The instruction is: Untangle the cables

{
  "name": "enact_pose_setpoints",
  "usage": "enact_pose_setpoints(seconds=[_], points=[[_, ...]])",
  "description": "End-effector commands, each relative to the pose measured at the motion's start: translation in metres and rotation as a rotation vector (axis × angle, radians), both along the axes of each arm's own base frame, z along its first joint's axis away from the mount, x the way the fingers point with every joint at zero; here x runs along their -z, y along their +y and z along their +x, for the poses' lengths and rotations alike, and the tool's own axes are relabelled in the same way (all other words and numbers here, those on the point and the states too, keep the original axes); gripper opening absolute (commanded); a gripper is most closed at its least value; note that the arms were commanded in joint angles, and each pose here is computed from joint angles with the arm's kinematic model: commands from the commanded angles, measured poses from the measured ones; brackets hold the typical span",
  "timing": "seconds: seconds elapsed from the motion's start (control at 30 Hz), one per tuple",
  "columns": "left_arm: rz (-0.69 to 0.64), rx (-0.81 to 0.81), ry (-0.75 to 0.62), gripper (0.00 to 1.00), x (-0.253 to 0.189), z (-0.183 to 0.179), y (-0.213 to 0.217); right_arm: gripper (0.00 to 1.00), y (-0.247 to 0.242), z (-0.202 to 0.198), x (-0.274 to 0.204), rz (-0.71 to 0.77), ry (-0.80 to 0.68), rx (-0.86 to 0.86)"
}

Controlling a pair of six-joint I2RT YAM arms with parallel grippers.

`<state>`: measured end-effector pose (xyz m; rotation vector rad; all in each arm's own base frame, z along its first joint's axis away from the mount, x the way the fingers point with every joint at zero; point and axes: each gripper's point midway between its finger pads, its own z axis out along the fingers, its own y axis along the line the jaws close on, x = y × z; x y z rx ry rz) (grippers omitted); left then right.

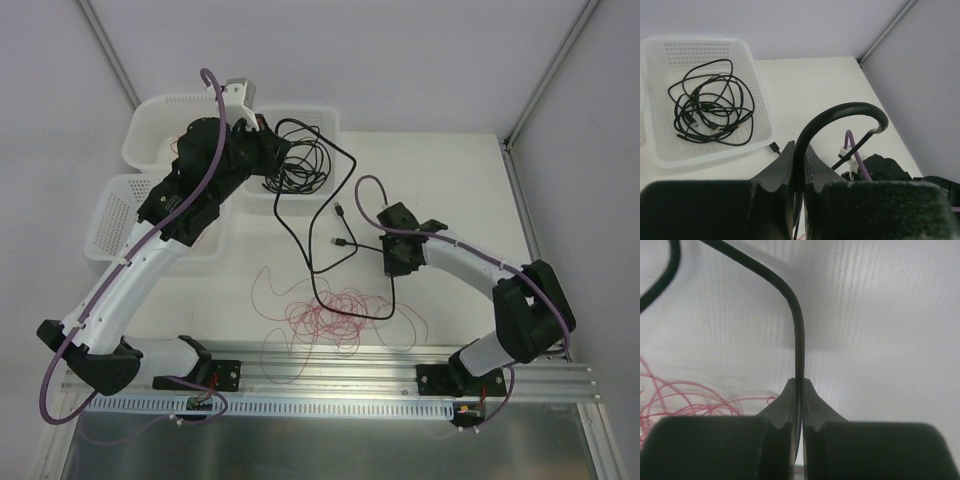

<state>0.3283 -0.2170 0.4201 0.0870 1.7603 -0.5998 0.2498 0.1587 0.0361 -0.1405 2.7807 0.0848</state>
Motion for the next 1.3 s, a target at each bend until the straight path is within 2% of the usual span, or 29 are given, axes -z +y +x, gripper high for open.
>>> enact_pose_setpoints(seconds=[0.0, 0.03, 0.07, 0.17, 0.33, 0.53, 0.63, 0.8, 0.87, 1.17, 1.2, 1.27], points=[[-0.121, 0.081, -0.113, 0.0, -0.06, -0.013, -0.007, 0.01, 0.001, 0.024, -0.084, 0.034, -0.198, -0.027], [-0.138, 0.094, -0.136, 0.0, -0.074, -0.016, -0.008, 0.01, -0.002, 0.022, -0.096, 0.028, -0.205, -0.038], [-0.143, 0.104, -0.137, 0.0, -0.077, -0.014, -0.011, 0.01, 0.003, 0.031, -0.13, 0.065, -0.282, -0.053], [-0.192, 0.179, -0.184, 0.0, -0.111, -0.02, -0.023, 0.01, 0.01, 0.038, -0.183, 0.125, -0.383, -0.084], [-0.232, 0.178, -0.314, 0.0, -0.169, -0.024, -0.019, 0.01, 0.025, 0.053, -0.246, 0.244, -0.513, -0.113], [-0.211, 0.116, -0.405, 0.0, -0.199, -0.011, -0.013, 0.01, 0.047, 0.087, -0.303, 0.359, -0.612, -0.137], [-0.172, 0.059, -0.419, 0.0, -0.197, 0.003, -0.008, 0.01, 0.059, 0.099, -0.329, 0.415, -0.659, -0.158], [-0.06, -0.074, -0.383, 0.0, -0.165, 0.048, 0.0, 0.01, 0.09, 0.137, -0.323, 0.483, -0.648, -0.184], [-0.011, -0.102, -0.351, 0.0, -0.143, 0.07, -0.002, 0.01, 0.102, 0.155, -0.325, 0.523, -0.686, -0.188], [0.178, -0.242, -0.234, 0.0, -0.051, 0.168, 0.01, 0.01, 0.164, 0.243, -0.275, 0.633, -0.731, -0.214], [0.185, -0.253, -0.221, 0.0, -0.042, 0.176, 0.011, 0.01, 0.171, 0.252, -0.282, 0.66, -0.768, -0.222], [0.217, -0.278, -0.185, 0.0, -0.013, 0.2, 0.01, 0.01, 0.183, 0.272, -0.251, 0.662, -0.747, -0.217]])
